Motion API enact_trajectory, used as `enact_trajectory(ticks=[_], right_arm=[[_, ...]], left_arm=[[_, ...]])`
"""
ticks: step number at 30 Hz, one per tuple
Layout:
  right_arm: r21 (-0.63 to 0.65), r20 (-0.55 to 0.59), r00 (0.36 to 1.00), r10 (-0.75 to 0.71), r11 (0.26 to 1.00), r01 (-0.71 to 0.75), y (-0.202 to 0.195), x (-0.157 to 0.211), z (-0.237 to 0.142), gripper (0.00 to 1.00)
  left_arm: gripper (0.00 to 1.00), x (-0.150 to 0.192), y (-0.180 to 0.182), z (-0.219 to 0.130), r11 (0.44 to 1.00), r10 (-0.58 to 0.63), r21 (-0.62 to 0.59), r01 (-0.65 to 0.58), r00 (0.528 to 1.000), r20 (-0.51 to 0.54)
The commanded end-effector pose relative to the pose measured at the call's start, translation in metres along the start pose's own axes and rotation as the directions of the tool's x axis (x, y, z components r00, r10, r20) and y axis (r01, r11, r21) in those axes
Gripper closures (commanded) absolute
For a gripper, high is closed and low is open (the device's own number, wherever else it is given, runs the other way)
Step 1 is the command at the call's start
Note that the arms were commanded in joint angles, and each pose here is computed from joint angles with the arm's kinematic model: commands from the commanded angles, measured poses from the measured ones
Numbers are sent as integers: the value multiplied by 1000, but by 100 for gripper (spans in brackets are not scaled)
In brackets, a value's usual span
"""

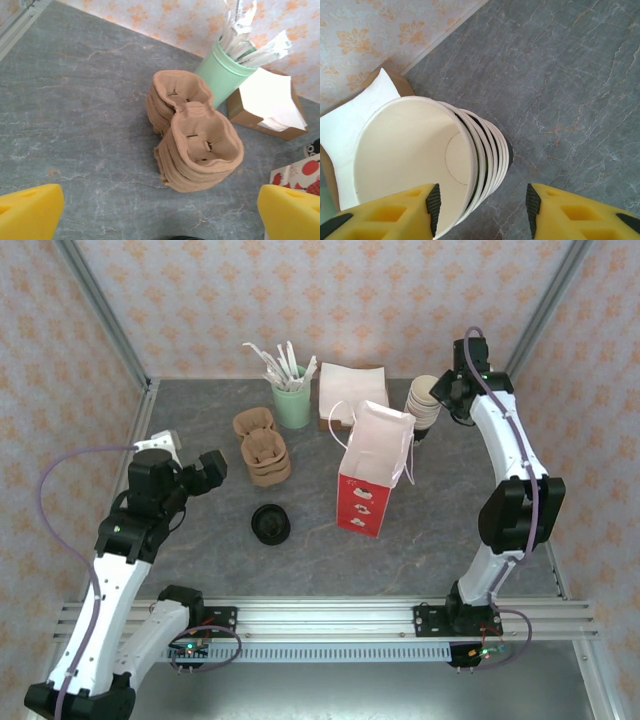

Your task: Pack the takeout coffee

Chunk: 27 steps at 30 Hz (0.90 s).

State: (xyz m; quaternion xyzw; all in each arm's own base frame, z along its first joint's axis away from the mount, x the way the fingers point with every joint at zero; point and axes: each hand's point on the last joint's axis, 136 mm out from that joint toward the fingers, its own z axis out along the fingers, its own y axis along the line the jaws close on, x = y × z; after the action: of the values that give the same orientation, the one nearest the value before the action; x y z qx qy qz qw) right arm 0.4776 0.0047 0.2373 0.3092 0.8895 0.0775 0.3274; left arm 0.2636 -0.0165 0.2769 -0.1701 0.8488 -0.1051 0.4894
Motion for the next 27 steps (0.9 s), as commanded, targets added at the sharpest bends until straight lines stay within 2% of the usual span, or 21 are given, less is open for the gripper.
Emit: enact_trajectory(ticks=[1, 7, 15, 18, 23, 27], right_arm=[[1, -11, 1000, -21, 1000, 21, 3, -3, -2, 53], [7, -26, 999, -28, 1000, 28, 6, -2, 6, 61], [13, -26, 998, -50, 999, 50, 10, -4, 9, 77], [14, -24, 998, -59, 998, 59, 13, -4, 10, 79], [33, -28, 998, -63, 997, 64, 10, -3, 12, 73], [36, -26, 997, -67, 997, 67, 11, -3, 13, 77]], left_arm=[[0, 3, -4, -9, 999, 26, 31, -26, 1000, -10], [0, 7, 1, -11, 999, 36, 6, -36, 999, -25], [0, 5, 2, -13, 999, 39, 1, -39, 999, -19], [0, 5, 2, -13, 999, 41, 0, -41, 999, -19], [0, 5, 2, -15, 999, 44, 1, -44, 999, -15], [0, 5, 3, -17, 999, 46, -2, -46, 999, -13]])
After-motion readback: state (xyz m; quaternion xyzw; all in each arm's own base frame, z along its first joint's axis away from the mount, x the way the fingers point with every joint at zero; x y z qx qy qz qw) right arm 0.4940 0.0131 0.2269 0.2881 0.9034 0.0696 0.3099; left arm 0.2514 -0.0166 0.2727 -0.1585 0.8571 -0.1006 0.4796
